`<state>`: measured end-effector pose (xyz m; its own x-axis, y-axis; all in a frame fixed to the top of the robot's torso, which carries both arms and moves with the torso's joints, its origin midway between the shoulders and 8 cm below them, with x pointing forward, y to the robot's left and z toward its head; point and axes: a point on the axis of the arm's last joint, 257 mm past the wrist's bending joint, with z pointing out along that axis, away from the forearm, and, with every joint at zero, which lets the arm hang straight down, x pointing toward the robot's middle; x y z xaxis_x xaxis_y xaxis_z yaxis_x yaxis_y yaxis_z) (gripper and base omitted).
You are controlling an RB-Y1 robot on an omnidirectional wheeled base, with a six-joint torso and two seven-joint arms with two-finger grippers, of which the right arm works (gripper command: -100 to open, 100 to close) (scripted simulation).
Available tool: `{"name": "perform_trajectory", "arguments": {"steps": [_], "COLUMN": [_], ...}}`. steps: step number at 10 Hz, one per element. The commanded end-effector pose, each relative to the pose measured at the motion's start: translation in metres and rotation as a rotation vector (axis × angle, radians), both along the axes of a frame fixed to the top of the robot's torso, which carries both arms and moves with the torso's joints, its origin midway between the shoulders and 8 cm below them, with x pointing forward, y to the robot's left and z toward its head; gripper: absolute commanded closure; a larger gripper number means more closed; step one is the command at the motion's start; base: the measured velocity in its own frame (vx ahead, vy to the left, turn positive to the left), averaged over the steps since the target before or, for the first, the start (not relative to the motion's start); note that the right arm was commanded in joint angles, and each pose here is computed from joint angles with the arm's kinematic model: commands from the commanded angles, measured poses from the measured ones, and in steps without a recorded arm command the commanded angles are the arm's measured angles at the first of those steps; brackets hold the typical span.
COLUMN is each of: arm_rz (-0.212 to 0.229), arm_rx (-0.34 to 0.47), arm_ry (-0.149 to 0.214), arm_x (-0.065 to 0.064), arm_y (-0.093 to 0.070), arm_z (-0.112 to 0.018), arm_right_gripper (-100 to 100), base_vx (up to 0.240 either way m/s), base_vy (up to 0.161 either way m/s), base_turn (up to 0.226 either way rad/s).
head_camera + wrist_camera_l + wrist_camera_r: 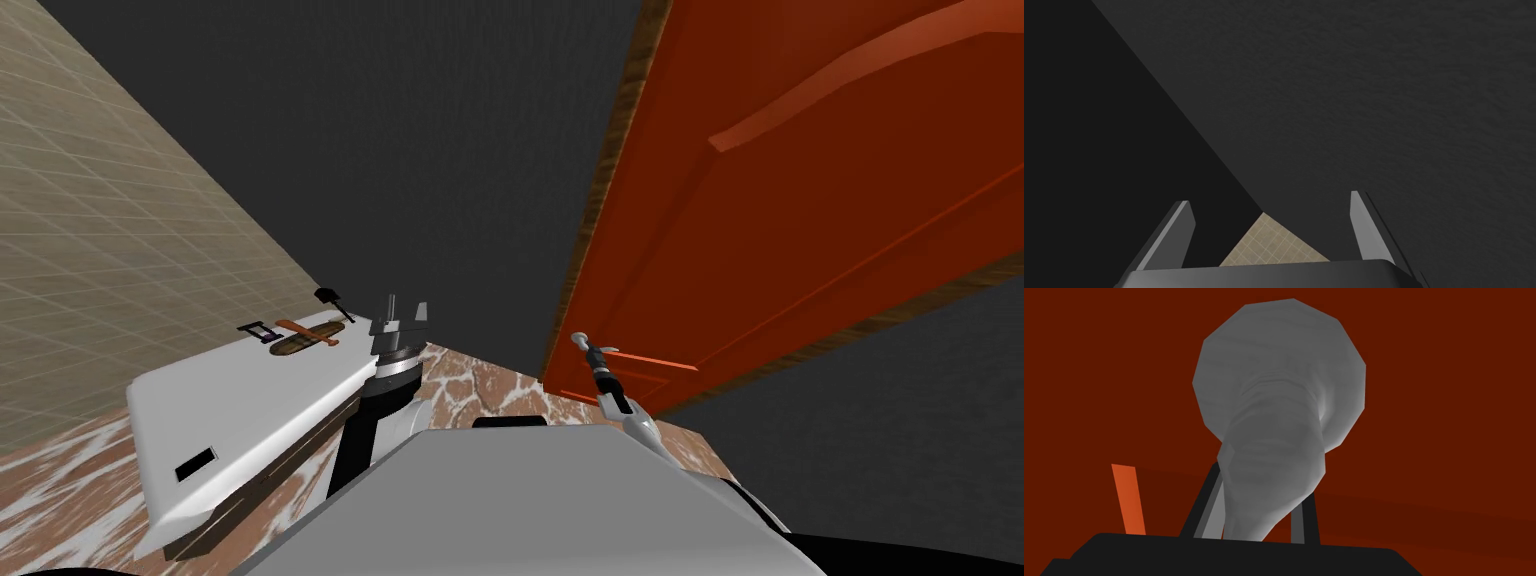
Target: Pull the door open
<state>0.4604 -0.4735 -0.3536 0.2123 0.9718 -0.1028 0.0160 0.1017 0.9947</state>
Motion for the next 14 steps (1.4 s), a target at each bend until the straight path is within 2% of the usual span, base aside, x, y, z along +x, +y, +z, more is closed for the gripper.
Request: {"name": "perform_trajectory", "arguments": {"steps": [1, 6, 9, 14], "arm_rz": [0.024, 0.092, 0.083, 0.076], "arm_rx": [0.001, 0.002, 0.007, 0.004], "arm_ry": [0.002, 0.005, 0.012, 0.009], "arm_x": [-0.003, -0.006, -0.006, -0.003], "arm_y": [0.005, 0.015, 0.016, 0.015], "arm_z": [-0.001, -0.001, -0.005, -0.003], "arm_right_gripper": [100, 100, 100, 100], "base_vx": [-0.204, -0.220, -0.158, -0.235], "base_vy": [-0.030, -0.071, -0.028, -0.102], "base_turn": [0.098, 0.108, 0.102, 0.223]}}
